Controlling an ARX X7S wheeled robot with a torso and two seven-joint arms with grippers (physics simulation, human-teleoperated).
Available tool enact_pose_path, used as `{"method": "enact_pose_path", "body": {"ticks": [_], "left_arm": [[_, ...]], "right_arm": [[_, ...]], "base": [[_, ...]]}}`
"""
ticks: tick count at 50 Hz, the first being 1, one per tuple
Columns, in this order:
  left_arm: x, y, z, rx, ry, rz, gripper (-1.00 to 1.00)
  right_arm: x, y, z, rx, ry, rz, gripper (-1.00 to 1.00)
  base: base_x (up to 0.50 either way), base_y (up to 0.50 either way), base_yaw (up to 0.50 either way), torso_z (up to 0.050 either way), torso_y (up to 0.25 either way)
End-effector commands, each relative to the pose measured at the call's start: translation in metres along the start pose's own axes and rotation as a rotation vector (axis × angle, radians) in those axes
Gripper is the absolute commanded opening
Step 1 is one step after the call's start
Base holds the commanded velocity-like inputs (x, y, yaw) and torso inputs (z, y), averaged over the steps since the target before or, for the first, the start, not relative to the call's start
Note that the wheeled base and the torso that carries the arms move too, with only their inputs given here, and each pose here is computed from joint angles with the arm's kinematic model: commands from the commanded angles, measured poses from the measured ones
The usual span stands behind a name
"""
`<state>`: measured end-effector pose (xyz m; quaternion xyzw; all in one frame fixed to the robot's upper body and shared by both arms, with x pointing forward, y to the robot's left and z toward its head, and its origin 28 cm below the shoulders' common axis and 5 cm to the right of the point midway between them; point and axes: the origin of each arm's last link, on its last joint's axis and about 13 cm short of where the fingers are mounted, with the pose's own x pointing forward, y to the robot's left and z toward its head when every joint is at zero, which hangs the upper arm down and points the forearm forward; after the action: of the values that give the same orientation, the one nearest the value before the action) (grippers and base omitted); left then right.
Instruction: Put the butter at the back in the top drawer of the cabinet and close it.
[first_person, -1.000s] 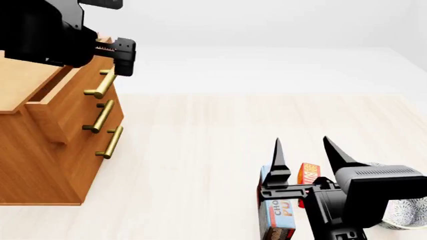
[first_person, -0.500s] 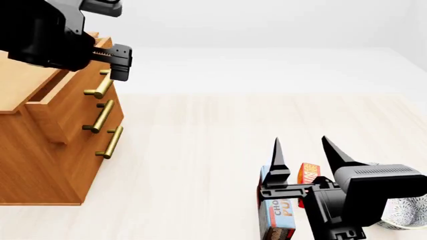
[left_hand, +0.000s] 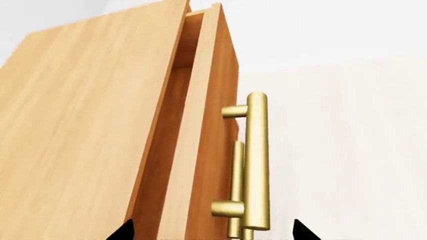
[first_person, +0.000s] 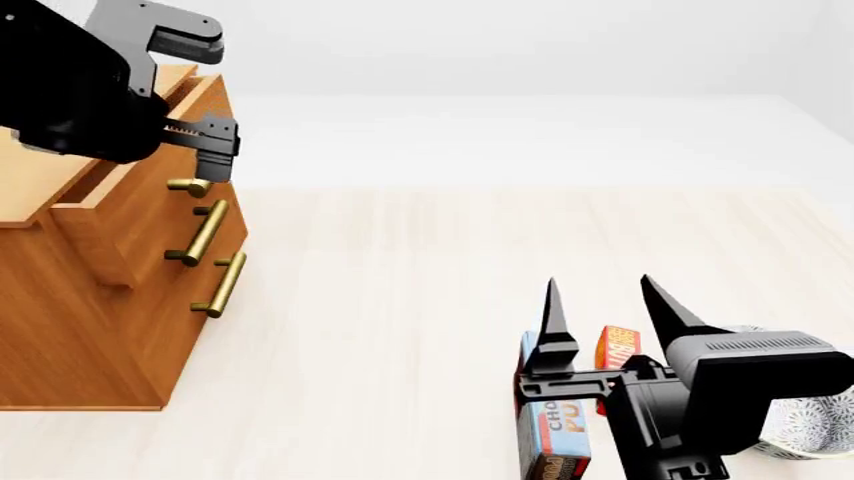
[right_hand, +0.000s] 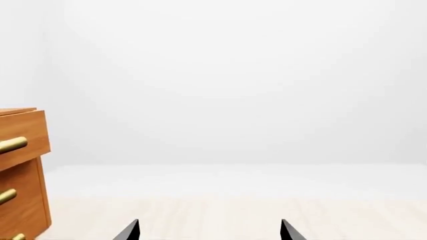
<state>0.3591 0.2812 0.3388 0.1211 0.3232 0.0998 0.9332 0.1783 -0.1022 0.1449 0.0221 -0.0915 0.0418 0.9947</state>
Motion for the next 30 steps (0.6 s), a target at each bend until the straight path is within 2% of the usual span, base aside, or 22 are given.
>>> {"method": "enact_pose_path", "body": {"ticks": [1, 10, 30], "left_arm": [[0.007, -0.001, -0.006, -0.003, 0.018, 0.019, 1.0], [0.015, 0.001, -0.012, -0.024, 0.03, 0.039, 1.0], [0.027, -0.006, -0.024, -0.039, 0.063, -0.015, 1.0]], "right_arm": [[-0.001, 0.0, -0.001, 0.002, 0.002, 0.001, 1.0], [-0.001, 0.0, -0.001, 0.002, 0.002, 0.001, 1.0], [-0.002, 0.0, -0.003, -0.001, 0.007, 0.003, 1.0]], "base": [[0.0, 0.0, 0.0, 0.0, 0.0], [0.0, 0.0, 0.0, 0.0, 0.0], [0.0, 0.0, 0.0, 0.0, 0.0]]}}
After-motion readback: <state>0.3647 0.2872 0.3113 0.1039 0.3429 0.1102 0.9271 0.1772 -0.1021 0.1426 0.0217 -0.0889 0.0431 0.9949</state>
